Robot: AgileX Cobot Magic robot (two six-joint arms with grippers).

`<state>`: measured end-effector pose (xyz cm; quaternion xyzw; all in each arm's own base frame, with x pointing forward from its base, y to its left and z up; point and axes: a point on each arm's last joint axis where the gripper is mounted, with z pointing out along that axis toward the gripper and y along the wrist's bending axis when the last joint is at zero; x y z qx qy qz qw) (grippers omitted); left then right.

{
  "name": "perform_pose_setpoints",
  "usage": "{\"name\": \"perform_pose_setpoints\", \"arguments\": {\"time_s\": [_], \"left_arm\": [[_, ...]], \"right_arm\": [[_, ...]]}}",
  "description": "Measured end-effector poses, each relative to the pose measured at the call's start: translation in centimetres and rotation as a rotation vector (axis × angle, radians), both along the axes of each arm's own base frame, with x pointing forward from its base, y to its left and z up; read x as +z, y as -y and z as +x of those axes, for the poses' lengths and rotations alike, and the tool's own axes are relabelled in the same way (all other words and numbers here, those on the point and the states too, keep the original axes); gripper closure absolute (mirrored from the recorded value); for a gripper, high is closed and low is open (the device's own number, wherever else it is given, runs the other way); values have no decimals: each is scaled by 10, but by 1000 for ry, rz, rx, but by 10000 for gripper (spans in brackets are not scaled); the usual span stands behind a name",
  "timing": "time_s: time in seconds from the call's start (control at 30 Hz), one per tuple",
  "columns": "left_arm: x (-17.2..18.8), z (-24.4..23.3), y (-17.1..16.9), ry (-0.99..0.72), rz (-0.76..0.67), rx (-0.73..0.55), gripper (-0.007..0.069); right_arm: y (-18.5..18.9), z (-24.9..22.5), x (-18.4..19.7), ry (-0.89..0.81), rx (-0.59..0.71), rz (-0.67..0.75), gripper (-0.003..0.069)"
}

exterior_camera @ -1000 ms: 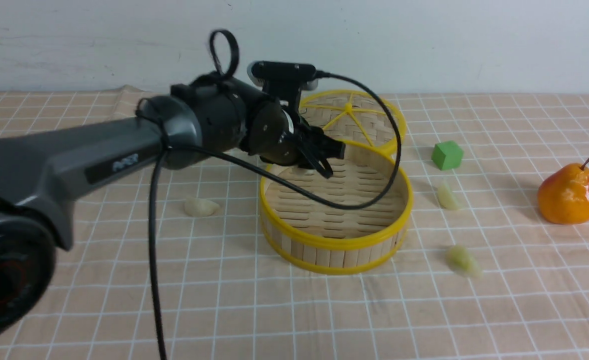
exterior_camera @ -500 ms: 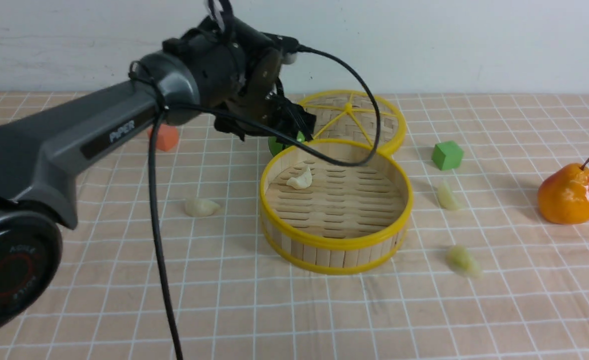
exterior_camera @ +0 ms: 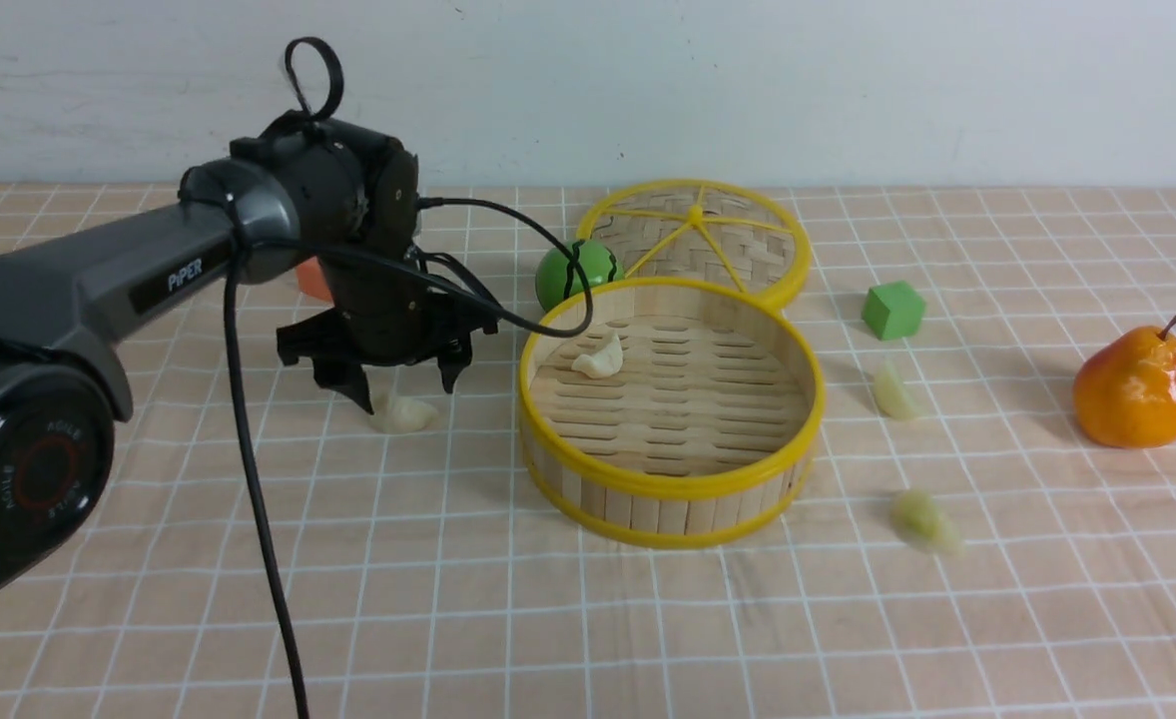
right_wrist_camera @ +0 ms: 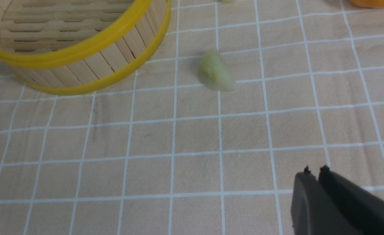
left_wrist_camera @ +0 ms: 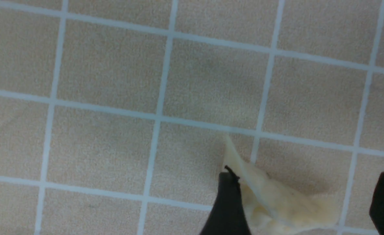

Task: Put the dumplings into the steamer on the table with the brown tablecloth.
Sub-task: 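Reach for and grasp a dumpling on the table with the left gripper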

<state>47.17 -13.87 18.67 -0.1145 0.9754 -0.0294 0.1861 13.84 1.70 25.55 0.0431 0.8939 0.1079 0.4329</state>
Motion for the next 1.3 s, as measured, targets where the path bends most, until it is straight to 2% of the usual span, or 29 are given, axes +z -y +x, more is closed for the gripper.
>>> {"name": "perform_pose_setpoints", "arguments": {"time_s": [0.13,0.3,0.4,0.43,0.47,0.5,0.53,0.57,0.7,0.87,1.03,1.1,1.3], "left_arm": [[-13,-1,-1,-51,17,5,134],[-15,-1,-1,-58,40,-43,270],[-13,-2,-1,-65,58,-78,320],[-13,-2,-1,-62,62,-91,382],[-13,-1,-1,-60,65,-100,476],[-13,-1,-1,-60,65,-100,494],[-12,-1,-1,-58,69,-112,601],[-11,-2,-1,-56,70,-117,636],[5,-4,-1,-30,73,-153,639],[54,-9,-2,118,65,-206,639],[53,2,-8,206,134,-260,613],[43,6,-11,202,185,-311,543],[14,18,-16,188,301,-433,246]], "right_arm": [[0,0,0,0,0,0,617],[0,0,0,0,0,0,617],[0,0,0,1,0,0,617],[0,0,0,1,0,0,617],[0,0,0,1,0,0,617],[0,0,0,1,0,0,617],[0,0,0,1,0,0,616],[0,0,0,1,0,0,615],[0,0,0,1,-1,1,610],[0,0,0,6,-2,1,609],[0,0,1,7,-3,1,603],[0,0,1,7,-3,1,601],[0,0,1,7,-3,1,599]]}}
